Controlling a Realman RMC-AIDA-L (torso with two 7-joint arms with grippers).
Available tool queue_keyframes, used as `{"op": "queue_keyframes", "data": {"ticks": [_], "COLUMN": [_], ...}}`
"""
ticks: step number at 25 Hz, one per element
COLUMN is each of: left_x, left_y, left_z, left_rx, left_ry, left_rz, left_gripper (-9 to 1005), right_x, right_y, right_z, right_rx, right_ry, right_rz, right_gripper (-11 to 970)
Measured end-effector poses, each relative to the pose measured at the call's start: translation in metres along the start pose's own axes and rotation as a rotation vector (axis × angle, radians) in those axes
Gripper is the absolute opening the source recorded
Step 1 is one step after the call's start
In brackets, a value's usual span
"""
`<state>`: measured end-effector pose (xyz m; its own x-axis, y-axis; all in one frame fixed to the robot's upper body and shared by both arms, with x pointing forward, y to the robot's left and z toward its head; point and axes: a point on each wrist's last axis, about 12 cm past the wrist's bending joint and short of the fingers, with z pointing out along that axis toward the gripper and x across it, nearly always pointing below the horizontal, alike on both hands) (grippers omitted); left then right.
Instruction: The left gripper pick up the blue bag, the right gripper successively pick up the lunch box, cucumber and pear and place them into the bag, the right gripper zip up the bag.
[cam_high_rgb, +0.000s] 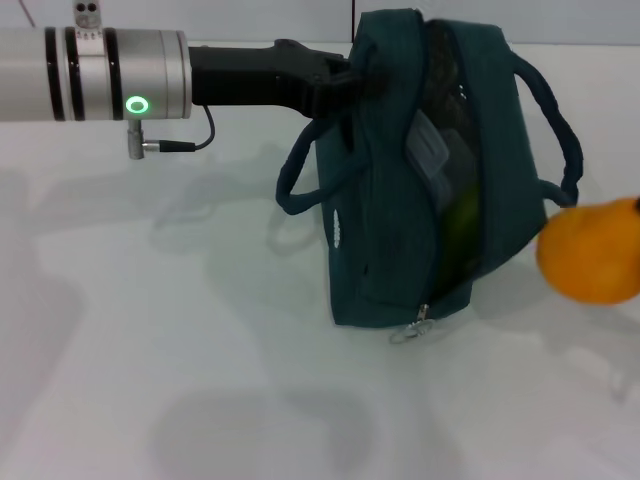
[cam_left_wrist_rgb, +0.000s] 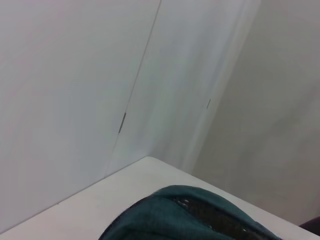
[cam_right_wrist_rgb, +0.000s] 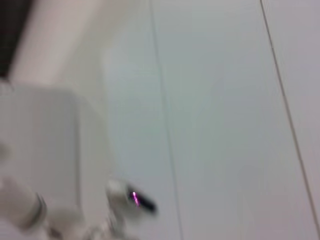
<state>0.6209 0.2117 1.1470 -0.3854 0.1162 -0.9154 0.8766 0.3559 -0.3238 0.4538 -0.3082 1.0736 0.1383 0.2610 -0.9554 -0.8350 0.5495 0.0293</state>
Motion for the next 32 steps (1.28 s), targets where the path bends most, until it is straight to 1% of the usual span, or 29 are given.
{"op": "queue_keyframes", "data": {"ticks": [1, 2, 3, 4, 9, 10, 13, 15, 17, 19, 22, 30, 32], "left_x": [0.000, 0.000, 0.000, 0.001, 0.002, 0.002, 0.001, 0.001, 0.001, 0.000, 0.002, 0.002, 0.003], "left_y": [0.000, 0.000, 0.000, 0.000, -0.002, -0.002, -0.004, -0.004, -0.004, -0.004, -0.004, -0.004, -0.004], "left_z": [0.000, 0.000, 0.001, 0.001, 0.005, 0.006, 0.010, 0.011, 0.011, 0.011, 0.009, 0.009, 0.009], "left_rx": [0.000, 0.000, 0.000, 0.000, 0.003, 0.006, 0.012, 0.014, 0.014, 0.013, 0.007, 0.004, 0.005], "left_ry": [0.000, -0.001, -0.001, -0.001, -0.001, -0.002, -0.008, -0.011, -0.013, -0.018, -0.023, -0.023, -0.023], "left_rz": [0.000, 0.001, 0.002, 0.004, 0.025, 0.030, 0.042, 0.043, 0.044, 0.045, 0.042, 0.058, 0.063], "left_gripper": [75, 75, 75, 75, 76, 76, 76, 76, 76, 76, 75, 76, 75], "right_x": [-0.006, -0.006, -0.020, -0.022, -0.041, -0.044, -0.048, -0.046, -0.043, -0.040, -0.033, -0.017, -0.014], "right_y": [-0.002, -0.002, -0.011, -0.013, -0.029, -0.034, -0.044, -0.048, -0.050, -0.051, -0.052, -0.050, -0.049], "right_z": [0.003, 0.003, 0.019, 0.022, 0.086, 0.105, 0.142, 0.158, 0.167, 0.167, 0.158, 0.113, 0.108], "right_rx": [-0.020, -0.020, -0.080, -0.090, -0.254, -0.287, -0.317, -0.315, -0.306, -0.289, -0.254, -0.172, -0.168], "right_ry": [-0.035, -0.035, -0.092, -0.099, -0.151, -0.144, -0.089, -0.041, 0.006, 0.029, 0.057, 0.137, 0.162], "right_rz": [-0.001, -0.001, 0.006, 0.008, 0.100, 0.125, 0.159, 0.159, 0.156, 0.158, 0.170, 0.197, 0.200], "right_gripper": [28, 29, 30, 31, 37, 38, 41, 43, 46, 48, 51, 60, 62]}}
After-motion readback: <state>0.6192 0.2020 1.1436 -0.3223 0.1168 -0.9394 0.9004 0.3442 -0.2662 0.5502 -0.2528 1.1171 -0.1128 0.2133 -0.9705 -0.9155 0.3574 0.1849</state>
